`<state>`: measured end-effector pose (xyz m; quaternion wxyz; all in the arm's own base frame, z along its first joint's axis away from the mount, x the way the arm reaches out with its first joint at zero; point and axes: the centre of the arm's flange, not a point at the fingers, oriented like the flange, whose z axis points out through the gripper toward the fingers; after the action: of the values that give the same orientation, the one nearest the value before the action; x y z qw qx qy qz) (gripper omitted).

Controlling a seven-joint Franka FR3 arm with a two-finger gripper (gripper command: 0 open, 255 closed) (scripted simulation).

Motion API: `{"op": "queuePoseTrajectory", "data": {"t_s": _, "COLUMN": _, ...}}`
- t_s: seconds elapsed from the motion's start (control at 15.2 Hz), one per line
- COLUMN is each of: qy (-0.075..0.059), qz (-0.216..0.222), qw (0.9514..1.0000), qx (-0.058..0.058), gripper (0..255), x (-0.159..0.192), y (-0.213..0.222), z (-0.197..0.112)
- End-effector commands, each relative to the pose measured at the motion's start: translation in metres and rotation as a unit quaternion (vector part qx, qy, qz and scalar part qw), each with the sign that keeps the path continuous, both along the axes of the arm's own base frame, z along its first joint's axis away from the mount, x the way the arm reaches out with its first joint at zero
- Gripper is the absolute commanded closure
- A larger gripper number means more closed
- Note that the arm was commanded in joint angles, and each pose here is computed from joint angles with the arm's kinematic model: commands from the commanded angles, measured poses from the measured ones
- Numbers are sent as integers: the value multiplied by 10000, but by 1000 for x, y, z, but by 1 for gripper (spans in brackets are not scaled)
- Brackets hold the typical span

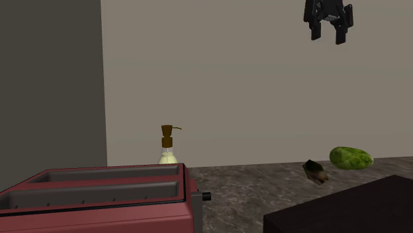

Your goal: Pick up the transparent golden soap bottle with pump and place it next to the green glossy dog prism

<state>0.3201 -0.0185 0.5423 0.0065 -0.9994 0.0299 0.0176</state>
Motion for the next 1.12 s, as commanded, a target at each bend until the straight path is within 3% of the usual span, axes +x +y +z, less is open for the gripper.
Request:
{"op": "queuePoseTrajectory", "data": {"t_s": 0.0, "qy": 0, "qz": 0, "qw": 10000, "qx": 0, "gripper": 0, "x": 0, "y": 0, "z": 0}}
{"op": "queuePoseTrajectory", "data": {"t_s": 1.06, "qy": -791, "qz": 76, "qw": 9959, "qx": 443, "gripper": 0, "x": 61, "y": 125, "z": -136}}
